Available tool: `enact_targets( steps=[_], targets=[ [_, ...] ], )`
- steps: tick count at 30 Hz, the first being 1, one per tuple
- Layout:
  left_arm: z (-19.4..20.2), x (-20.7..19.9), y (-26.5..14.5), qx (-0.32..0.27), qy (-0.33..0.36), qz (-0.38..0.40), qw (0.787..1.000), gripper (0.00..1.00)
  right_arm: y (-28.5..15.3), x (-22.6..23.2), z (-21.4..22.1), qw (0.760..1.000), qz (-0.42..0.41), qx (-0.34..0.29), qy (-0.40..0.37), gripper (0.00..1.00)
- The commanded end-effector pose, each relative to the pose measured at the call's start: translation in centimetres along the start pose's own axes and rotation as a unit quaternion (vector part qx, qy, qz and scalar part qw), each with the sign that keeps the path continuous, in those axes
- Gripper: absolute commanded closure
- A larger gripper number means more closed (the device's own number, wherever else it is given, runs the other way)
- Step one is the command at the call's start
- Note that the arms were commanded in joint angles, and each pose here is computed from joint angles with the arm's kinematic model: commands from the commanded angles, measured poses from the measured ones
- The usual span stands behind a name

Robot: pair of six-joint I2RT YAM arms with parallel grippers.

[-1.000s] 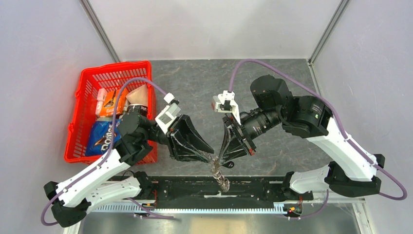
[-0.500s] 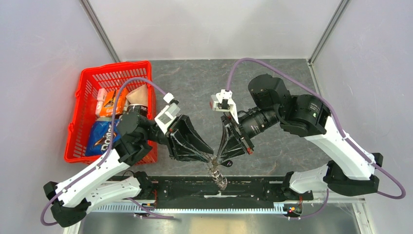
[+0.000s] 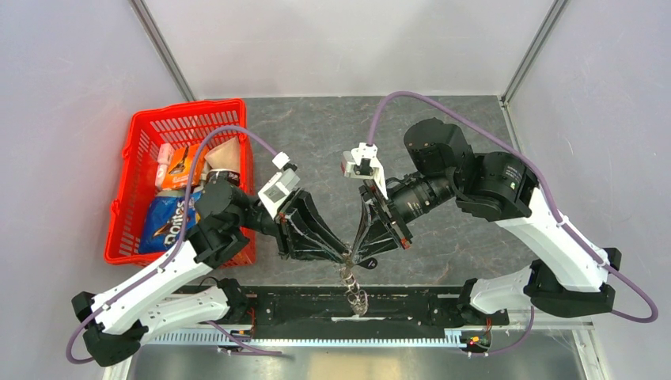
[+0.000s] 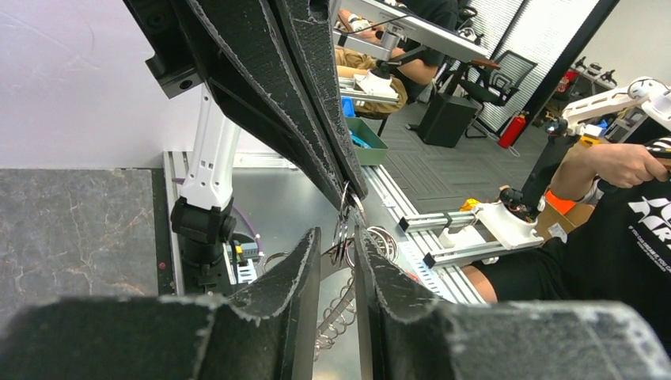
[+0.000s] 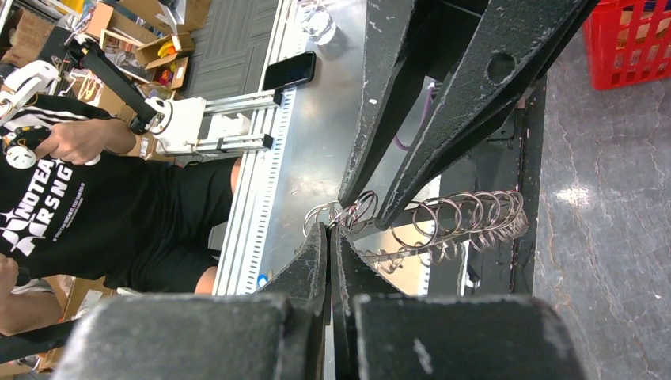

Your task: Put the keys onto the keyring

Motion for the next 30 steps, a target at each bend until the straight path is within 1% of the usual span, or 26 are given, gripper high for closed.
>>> enact_targets(
  steps=[1, 3, 4, 6, 11, 23, 30],
  targets=[
    [-0.6, -1.1, 0.1, 0.005, 0.031, 0.014, 0.999, 0.73, -0.7, 0.8, -1.5, 0.999, -0.002, -0.023, -0.031, 1.00],
    [-0.6, -1.1, 0.2, 0.007, 0.030, 0.014, 0.999, 0.78, -0.6, 0.8, -1.5, 0.999, -0.002, -0.022, -0.031, 1.00],
    [-0.6, -1.1, 0.2, 0.007, 0.032, 0.013, 0.999, 0.86, -0.7, 0.7, -1.5, 0.999, -0.001, -0.022, -0.030, 1.00],
    [-0.6, -1.1, 0.2, 0.007, 0.033, 0.013, 0.999, 0.97, -0.6, 0.7, -1.4, 0.999, -0.003, -0.021, -0.030, 1.00],
    [-0.9, -1.3, 0.2, -0.005, 0.045, 0.008, 0.999, 0.98, -0.7, 0.8, -1.3, 0.999, -0.002, -0.020, -0.030, 1.00],
    [-3.0, -2.8, -0.6, -0.075, 0.086, -0.012, 0.993, 0.98, -1.0, 1.3, 0.0, 0.999, 0.004, -0.028, -0.032, 1.00],
    [-3.7, -3.0, -0.8, -0.096, 0.091, -0.020, 0.991, 0.98, -0.7, 1.2, 0.8, 0.999, -0.001, -0.037, -0.027, 1.00]
  ],
)
Point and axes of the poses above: each gripper's point midway between its finger pads, its own y axis out along the fingers, its own x axis along the line the jaws close on, z = x × y, the point moved 2 cm from there along -y, back along the fingers, and after that the axes turned 14 degrees about -y, right-handed, at the moved point
